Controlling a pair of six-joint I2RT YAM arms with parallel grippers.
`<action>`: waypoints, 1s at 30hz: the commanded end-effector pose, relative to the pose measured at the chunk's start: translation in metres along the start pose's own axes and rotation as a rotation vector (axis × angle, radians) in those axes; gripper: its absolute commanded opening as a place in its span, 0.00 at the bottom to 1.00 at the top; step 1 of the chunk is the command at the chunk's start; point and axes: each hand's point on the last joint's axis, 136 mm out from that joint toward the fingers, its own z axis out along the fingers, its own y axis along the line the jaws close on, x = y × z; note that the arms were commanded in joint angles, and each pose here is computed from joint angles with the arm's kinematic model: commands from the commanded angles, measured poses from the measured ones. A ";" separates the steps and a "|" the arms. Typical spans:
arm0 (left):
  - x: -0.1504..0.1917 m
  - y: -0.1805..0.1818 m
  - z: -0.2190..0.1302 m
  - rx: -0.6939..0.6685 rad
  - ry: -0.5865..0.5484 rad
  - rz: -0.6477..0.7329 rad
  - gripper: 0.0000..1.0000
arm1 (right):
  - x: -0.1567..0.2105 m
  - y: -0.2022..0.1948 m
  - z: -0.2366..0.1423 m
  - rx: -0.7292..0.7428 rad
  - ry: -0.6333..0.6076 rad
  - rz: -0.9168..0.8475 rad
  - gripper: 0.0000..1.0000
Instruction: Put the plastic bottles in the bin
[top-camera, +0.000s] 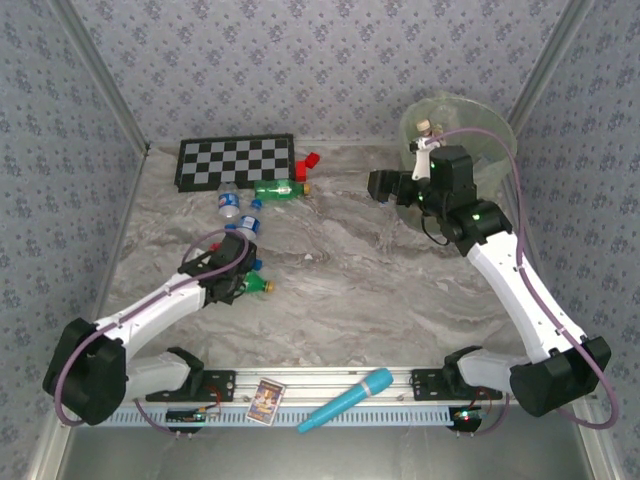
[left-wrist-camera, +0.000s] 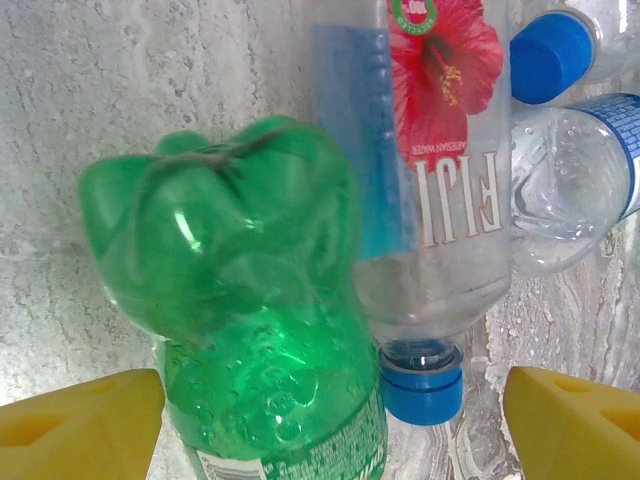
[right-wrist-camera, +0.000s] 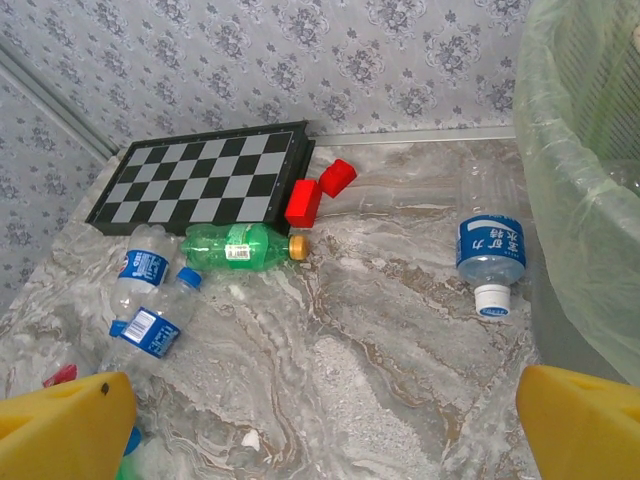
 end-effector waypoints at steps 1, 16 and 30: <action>0.003 -0.013 -0.001 0.017 0.010 -0.063 0.87 | -0.001 0.009 -0.007 -0.031 -0.010 0.008 0.99; 0.031 0.012 0.009 -0.066 0.106 0.015 0.85 | 0.000 0.007 0.005 -0.027 0.008 0.028 1.00; 0.027 0.039 0.020 -0.137 0.044 0.046 0.79 | 0.000 0.006 0.013 -0.022 0.021 0.034 0.99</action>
